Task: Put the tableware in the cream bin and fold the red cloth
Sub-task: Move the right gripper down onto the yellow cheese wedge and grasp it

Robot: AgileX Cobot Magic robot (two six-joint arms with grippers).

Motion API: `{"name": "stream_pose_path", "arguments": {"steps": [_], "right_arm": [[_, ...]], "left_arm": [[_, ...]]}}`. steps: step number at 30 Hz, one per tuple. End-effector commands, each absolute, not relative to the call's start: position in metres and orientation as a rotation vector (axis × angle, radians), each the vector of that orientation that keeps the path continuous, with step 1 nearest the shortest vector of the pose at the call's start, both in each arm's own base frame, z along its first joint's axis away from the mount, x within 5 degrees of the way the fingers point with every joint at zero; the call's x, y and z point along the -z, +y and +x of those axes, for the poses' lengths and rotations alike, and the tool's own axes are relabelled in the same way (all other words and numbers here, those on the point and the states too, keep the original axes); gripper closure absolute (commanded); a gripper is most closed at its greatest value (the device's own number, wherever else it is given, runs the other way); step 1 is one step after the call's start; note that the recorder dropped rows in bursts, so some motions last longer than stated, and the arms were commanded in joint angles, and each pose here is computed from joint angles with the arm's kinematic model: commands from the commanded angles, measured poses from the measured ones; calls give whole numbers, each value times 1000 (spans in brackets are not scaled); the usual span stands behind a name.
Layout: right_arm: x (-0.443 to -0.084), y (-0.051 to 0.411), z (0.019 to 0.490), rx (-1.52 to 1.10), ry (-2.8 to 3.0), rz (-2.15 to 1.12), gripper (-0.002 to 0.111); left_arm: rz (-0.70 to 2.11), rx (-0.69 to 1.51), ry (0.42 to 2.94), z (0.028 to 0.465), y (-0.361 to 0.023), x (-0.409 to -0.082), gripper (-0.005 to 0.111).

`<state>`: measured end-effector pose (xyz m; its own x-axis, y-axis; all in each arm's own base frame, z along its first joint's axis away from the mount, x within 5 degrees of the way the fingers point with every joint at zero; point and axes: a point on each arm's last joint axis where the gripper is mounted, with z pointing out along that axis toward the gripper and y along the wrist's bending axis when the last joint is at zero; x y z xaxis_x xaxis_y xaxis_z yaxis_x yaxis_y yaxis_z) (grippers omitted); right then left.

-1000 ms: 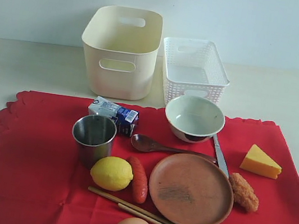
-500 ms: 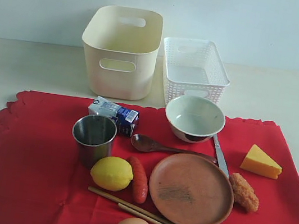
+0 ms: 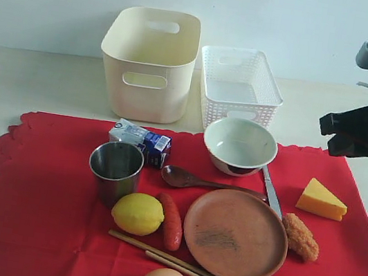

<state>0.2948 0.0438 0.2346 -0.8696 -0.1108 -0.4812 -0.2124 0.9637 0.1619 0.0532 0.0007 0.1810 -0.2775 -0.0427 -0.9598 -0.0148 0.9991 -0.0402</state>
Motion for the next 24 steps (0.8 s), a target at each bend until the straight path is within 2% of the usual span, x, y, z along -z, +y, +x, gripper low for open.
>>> {"name": "stream_pose_path", "arguments": {"steps": [1, 8, 12, 17, 24], "right_arm": [[-231, 45, 312, -303, 2653, -244, 72], [-226, 49, 328, -338, 2716, -301, 69], [-206, 47, 332, -288, 2777, -396, 67], [-179, 39, 338, -142, 2844, -539, 53], [-157, 39, 342, -108, 2776, -946, 49]], "left_arm": [[-43, 26, 1837, 53, 1, -181, 107], [-43, 26, 1837, 53, 1, -181, 107], [-43, 26, 1837, 53, 1, -181, 107], [-43, 26, 1837, 53, 1, -181, 107], [-43, 26, 1837, 53, 1, -181, 107]]}}
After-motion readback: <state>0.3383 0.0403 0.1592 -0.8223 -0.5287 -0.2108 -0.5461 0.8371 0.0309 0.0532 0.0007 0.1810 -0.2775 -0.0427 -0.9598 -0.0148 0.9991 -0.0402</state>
